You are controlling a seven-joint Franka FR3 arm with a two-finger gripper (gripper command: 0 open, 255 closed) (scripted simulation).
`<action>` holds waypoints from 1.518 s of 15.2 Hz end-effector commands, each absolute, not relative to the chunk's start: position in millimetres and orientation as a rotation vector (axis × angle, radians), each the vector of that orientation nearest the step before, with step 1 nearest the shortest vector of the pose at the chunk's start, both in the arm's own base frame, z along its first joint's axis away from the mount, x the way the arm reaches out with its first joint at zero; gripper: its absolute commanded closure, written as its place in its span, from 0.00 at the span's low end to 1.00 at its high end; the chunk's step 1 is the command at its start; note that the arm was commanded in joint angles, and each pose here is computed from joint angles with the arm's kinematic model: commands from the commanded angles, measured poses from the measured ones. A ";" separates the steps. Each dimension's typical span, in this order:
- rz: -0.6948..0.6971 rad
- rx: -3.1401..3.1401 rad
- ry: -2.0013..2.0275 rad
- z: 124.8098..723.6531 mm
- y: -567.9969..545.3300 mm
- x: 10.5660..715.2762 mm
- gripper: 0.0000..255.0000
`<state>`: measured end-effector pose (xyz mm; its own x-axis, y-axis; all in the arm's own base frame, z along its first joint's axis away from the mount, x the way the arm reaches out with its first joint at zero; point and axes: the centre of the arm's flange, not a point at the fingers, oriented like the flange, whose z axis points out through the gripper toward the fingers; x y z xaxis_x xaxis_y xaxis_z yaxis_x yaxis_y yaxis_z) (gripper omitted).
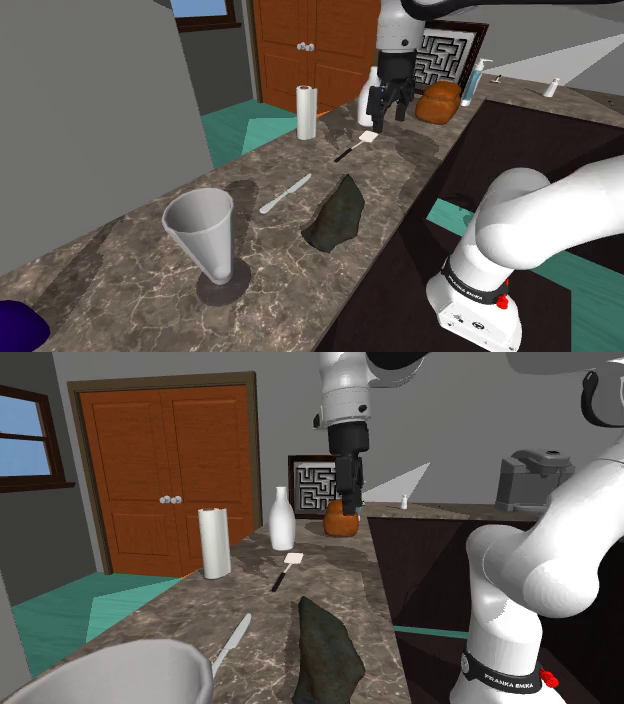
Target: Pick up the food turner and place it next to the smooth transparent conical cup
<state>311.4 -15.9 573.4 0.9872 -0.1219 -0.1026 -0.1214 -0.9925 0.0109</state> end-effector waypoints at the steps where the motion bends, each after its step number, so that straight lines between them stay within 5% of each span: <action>1: -0.162 3.127 -0.191 573.4 -15.9 311.4 0.00; 23: -0.109 2.687 -1.686 435.3 -173.4 496.8 0.00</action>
<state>490.7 -164.9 441.2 0.4764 -0.8759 -0.0762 -0.8781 -0.4784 0.0092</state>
